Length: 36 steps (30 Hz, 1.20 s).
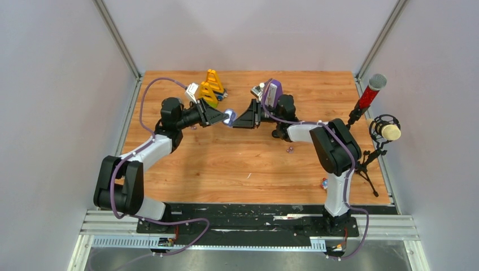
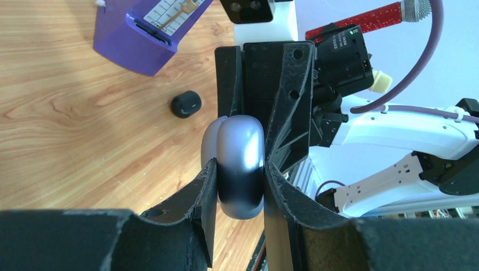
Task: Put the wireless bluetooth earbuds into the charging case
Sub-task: Pass from the left arm to the right
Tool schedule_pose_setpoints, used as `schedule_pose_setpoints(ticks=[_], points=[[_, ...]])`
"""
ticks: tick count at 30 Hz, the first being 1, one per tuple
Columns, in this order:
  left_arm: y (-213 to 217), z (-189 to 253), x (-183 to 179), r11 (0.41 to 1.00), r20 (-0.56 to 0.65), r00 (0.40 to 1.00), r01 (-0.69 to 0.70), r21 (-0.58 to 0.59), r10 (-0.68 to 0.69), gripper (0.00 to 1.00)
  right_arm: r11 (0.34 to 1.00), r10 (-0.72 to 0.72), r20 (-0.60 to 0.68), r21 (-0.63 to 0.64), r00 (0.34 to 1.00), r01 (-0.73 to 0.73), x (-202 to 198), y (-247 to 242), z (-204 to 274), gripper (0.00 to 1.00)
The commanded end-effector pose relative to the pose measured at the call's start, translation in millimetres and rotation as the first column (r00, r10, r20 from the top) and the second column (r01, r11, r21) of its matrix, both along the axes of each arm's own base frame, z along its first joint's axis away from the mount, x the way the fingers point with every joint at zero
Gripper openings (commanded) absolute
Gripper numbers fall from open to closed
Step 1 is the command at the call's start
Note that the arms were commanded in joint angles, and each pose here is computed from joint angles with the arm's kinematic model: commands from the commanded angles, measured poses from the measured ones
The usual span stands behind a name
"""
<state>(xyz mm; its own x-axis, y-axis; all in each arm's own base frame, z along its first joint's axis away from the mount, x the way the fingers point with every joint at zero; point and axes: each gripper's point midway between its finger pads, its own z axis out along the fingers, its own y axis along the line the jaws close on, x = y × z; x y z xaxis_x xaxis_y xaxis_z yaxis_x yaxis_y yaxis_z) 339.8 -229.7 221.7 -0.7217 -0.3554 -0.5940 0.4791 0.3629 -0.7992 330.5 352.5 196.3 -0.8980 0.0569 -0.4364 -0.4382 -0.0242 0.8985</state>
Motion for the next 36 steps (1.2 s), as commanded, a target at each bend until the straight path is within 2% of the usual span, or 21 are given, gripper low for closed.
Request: schedule_pose_setpoints(ticks=[1, 13, 21, 28, 33, 36], points=[[2.6, 15.0, 2.8, 1.0, 0.059, 0.998, -0.016, -0.017, 0.017, 0.0, 0.999, 0.013, 0.054, 0.041, 0.998, -0.016, 5.2, 4.5, 14.1, 0.36], [2.4, 16.7, 2.7, 1.0, 0.063, 0.998, -0.014, -0.019, 0.015, 0.0, 0.999, 0.033, 0.014, 0.026, 0.999, -0.034, 10.0, 12.4, 0.0, 0.35], [2.7, 14.5, 3.1, 1.0, 0.058, 0.998, -0.017, -0.016, 0.018, 0.0, 0.996, 0.063, 0.031, 0.056, 0.998, -0.064, 11.7, 15.4, 11.8, 0.35], [3.0, 13.1, 3.5, 1.0, 0.054, 0.998, -0.02, -0.012, 0.021, 0.0, 0.994, 0.09, 0.036, 0.063, 0.995, -0.092, 8.2, 18.9, 13.1, 0.29], [3.5, 13.4, 3.5, 1.0, 0.057, 0.998, -0.023, -0.008, 0.024, 0.0, 0.992, 0.102, 0.042, 0.068, 0.994, -0.105, 5.5, 20.0, 14.5, 0.2], [4.1, 14.0, 3.5, 1.0, 0.06, 0.998, -0.024, -0.005, 0.025, 0.11, 0.992, 0.106, 0.044, 0.066, 0.993, -0.109, 4.1, 19.8, 14.1, 0.13]])
